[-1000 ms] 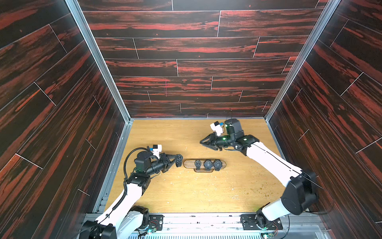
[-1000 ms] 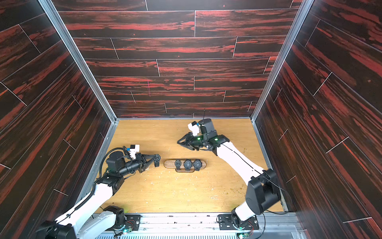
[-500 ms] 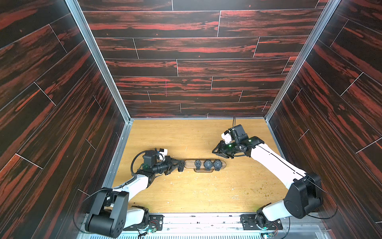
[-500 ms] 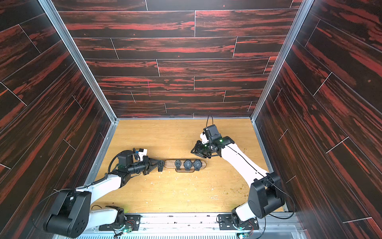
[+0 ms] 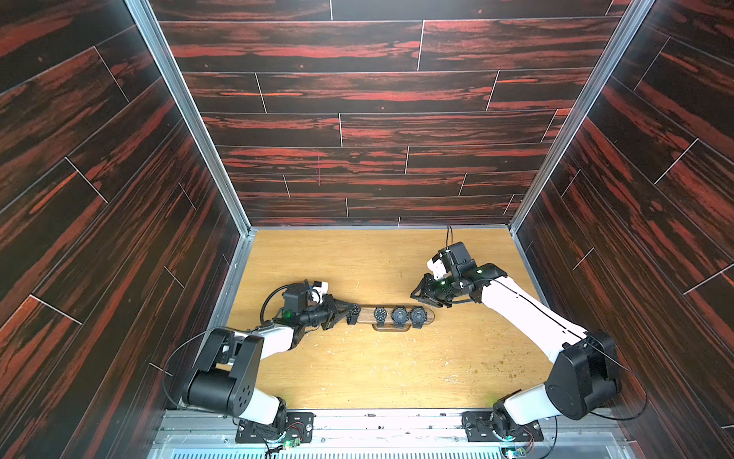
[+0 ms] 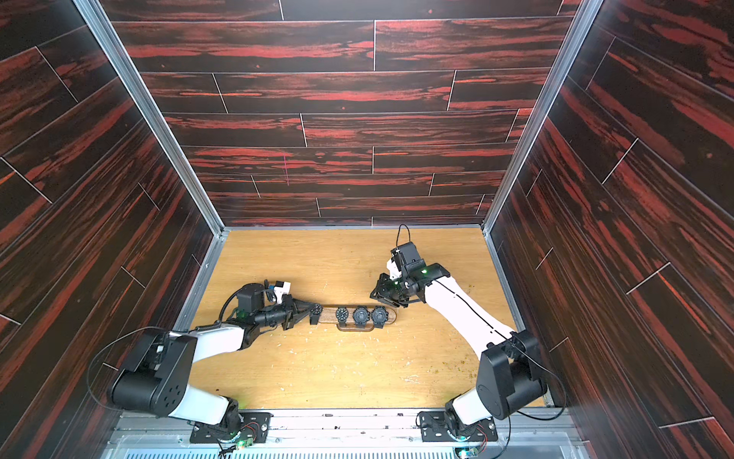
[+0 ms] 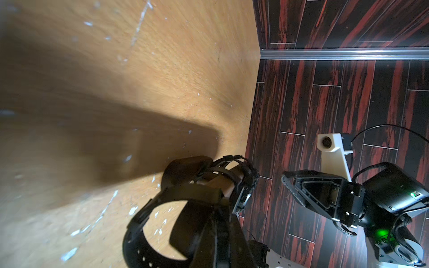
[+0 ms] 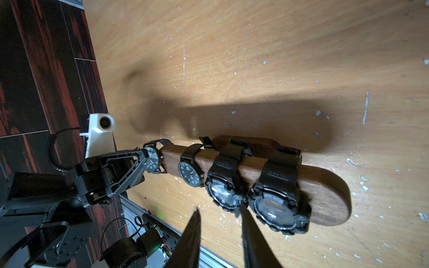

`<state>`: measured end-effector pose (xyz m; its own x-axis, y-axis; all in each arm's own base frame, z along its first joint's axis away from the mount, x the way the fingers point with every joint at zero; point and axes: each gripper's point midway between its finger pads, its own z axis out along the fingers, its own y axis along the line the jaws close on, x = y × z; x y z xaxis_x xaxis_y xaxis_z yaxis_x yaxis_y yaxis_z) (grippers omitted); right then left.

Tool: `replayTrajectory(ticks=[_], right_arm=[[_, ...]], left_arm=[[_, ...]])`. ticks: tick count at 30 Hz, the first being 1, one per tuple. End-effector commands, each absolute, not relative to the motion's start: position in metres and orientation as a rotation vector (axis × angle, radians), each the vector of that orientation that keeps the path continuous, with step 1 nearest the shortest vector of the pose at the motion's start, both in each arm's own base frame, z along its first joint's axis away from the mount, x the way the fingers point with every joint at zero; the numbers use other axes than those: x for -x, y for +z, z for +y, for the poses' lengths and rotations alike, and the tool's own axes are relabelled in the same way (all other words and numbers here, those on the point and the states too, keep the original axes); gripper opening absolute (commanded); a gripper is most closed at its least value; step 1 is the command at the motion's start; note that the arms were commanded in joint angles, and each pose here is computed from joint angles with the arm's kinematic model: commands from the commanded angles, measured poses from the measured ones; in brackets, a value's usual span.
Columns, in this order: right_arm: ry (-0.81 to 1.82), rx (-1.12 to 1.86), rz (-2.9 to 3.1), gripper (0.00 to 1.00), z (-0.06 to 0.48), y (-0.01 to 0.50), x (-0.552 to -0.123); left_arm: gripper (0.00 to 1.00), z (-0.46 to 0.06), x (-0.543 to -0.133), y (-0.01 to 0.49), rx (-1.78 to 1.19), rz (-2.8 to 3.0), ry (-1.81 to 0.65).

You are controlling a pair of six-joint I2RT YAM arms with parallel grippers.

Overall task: Place watch on stand
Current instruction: Place the watch on the stand.

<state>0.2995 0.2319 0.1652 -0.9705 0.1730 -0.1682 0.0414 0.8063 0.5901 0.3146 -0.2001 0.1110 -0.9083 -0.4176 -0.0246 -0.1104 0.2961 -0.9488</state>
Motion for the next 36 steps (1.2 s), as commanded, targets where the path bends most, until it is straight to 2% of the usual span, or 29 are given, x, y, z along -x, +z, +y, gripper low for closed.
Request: replayTrajectory(ticks=[1,24,32,36], right_arm=[[0.871,-0.163,2.787,0.32,0.224,0.164,-0.293],[0.833,-0.175,2.799,0.32,0.216,0.156,-0.286],[0.819,-0.18,2.793,0.32,0.212,0.156,-0.284],[0.81,-0.182,2.793,0.32,0.21,0.157,-0.283]], left_arm=[[0.0,-0.211,-0.323,0.131,0.383,2.239,-1.679],[0.01,-0.227,-0.299,0.112,0.382,2.289,-1.658],[0.25,-0.232,-0.301,0.117,0.37,2.28,-1.678],[0.5,-0.233,-0.301,0.118,0.37,2.285,-1.676]])
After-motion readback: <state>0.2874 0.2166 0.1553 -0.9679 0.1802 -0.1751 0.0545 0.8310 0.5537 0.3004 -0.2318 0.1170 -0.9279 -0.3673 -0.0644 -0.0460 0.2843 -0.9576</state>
